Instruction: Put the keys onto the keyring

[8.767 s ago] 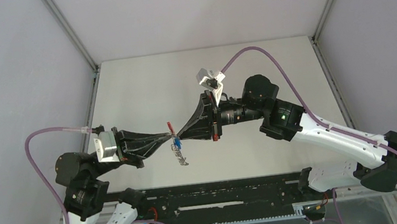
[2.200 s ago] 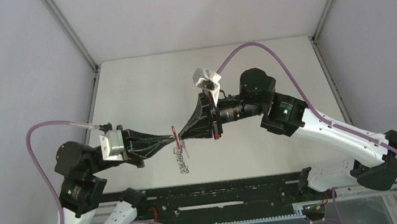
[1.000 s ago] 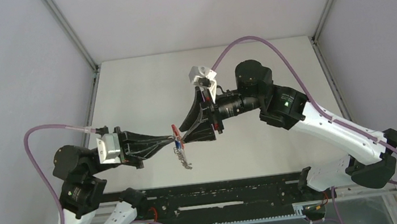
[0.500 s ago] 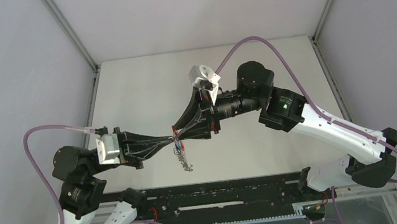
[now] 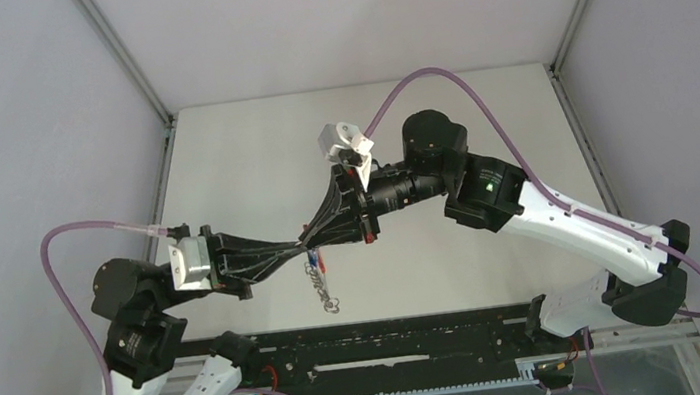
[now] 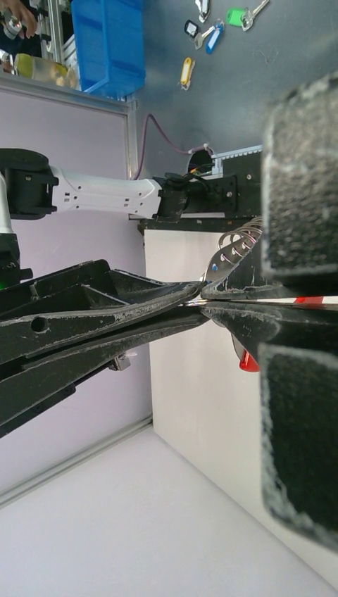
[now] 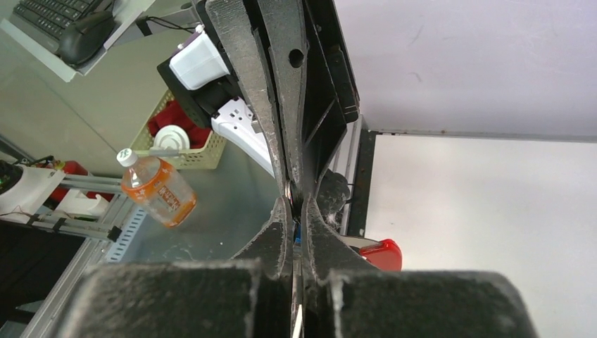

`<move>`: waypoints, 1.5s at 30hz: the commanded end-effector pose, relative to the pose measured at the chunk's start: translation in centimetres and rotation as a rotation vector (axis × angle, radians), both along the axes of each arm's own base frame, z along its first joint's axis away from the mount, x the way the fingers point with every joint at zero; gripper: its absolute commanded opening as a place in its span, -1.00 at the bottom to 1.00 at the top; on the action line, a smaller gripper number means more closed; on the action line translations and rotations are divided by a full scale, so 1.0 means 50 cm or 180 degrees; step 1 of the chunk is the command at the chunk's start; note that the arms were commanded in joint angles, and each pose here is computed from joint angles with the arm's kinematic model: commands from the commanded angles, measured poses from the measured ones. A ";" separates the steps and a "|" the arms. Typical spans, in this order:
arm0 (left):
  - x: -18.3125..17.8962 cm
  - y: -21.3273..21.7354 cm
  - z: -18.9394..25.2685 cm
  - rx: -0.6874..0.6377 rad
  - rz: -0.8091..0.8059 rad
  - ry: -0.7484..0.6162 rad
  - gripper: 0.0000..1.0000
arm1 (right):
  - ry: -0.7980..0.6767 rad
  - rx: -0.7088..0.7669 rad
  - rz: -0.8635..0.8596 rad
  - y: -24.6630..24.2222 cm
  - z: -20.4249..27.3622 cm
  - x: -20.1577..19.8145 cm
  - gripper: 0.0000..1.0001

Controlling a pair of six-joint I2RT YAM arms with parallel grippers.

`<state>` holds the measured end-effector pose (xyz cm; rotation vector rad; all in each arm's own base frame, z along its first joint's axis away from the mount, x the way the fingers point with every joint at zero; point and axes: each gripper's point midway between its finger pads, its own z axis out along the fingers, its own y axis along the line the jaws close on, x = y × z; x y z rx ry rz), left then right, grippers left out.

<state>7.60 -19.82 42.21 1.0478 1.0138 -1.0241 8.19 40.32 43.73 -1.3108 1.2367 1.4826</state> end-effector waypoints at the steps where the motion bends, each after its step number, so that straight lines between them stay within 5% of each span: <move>1: 0.002 0.002 0.007 -0.0028 0.0045 -0.0115 -1.00 | -0.0085 0.0104 0.0010 -0.012 0.035 -0.011 -1.00; 4: 0.010 0.002 -0.011 0.0103 0.0088 -0.0112 -0.97 | -0.0098 -0.0004 -0.0109 -0.026 0.023 -0.003 -1.00; 10: -0.001 0.002 -0.049 0.0460 -0.0058 -0.0094 -0.45 | -0.0094 -0.0379 -0.0221 -0.036 -0.019 0.001 -1.00; 26: -0.034 0.007 -0.084 0.1048 -0.0479 0.0059 -0.48 | -0.0659 -0.1313 -0.0434 -0.018 -0.103 0.001 -1.00; 39: -0.032 0.018 -0.136 0.1442 -0.0551 0.0223 -0.65 | -0.0842 -0.1555 -0.0369 -0.004 -0.121 -0.007 -1.00; 42: -0.028 0.017 -0.142 0.1477 -0.0541 0.0239 -0.56 | -0.0850 -0.1579 -0.0345 -0.001 -0.123 -0.010 -1.00; 45: -0.016 0.018 -0.152 0.1541 -0.0464 0.0202 -0.28 | -0.0856 -0.1583 -0.0321 0.003 -0.122 -0.012 -1.00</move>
